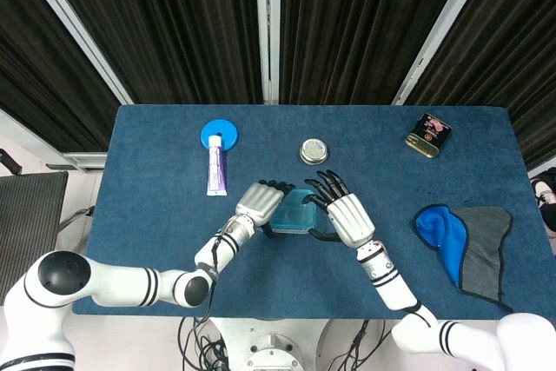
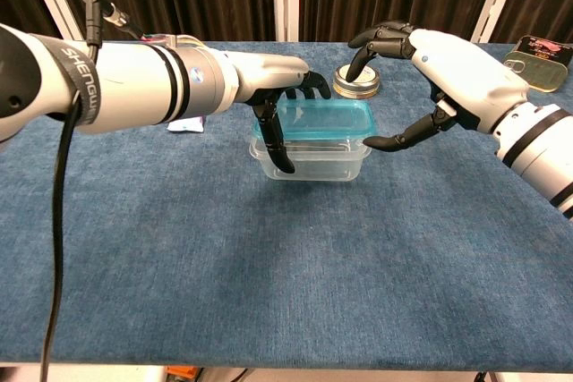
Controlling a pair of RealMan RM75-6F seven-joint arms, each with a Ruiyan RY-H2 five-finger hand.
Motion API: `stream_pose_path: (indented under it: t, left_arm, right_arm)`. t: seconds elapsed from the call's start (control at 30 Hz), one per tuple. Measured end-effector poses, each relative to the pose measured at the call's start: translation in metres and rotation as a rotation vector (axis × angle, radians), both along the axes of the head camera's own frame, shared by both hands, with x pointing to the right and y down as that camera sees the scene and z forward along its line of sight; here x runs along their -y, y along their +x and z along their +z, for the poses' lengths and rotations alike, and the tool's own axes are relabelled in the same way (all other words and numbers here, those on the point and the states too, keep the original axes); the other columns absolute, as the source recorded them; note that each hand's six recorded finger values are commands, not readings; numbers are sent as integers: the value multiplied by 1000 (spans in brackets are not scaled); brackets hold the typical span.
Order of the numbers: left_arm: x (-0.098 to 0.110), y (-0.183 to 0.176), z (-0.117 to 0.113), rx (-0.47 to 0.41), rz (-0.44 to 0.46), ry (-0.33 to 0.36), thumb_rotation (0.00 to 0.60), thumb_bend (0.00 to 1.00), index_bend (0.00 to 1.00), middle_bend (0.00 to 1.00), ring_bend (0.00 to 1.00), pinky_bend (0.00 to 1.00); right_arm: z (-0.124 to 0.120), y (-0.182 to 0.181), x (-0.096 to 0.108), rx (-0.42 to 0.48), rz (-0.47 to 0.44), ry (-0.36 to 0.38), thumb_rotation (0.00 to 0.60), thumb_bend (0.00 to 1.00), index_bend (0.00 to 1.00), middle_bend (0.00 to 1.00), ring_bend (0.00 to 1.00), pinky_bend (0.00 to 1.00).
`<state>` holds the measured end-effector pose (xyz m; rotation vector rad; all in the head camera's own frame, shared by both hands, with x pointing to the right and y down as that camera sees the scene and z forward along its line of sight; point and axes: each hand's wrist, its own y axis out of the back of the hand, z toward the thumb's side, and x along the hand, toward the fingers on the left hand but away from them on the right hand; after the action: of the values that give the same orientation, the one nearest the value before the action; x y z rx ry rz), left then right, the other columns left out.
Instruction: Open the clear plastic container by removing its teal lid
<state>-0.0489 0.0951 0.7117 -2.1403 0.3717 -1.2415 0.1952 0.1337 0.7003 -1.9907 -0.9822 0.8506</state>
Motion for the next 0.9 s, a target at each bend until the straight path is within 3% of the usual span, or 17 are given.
stream_pose_path:
  t: [0.23, 0.43, 0.67, 0.9]
  left_arm:
    - [-1, 0, -2, -5, 6, 3, 600, 0, 110, 156, 145, 218]
    - [-1, -1, -3, -9, 5, 3, 600, 0, 101, 137, 129, 216]
    - [0, -3, -3, -9, -5, -2, 600, 0, 84, 125, 113, 224]
    - [3, -6, -2, -17, -29, -17, 600, 0, 55, 92, 57, 169]
  right_arm:
    - [-4, -4, 6, 17, 9, 17, 600, 612, 465, 208, 0, 0]
    - [-4, -5, 8, 12, 9, 16, 600, 633, 513, 218, 0, 0]
    - [-1, -4, 6, 11, 14, 3, 600, 681, 657, 247, 0, 0]
    - [-3, -1, 6, 5, 17, 8, 600, 713, 738, 265, 0, 0]
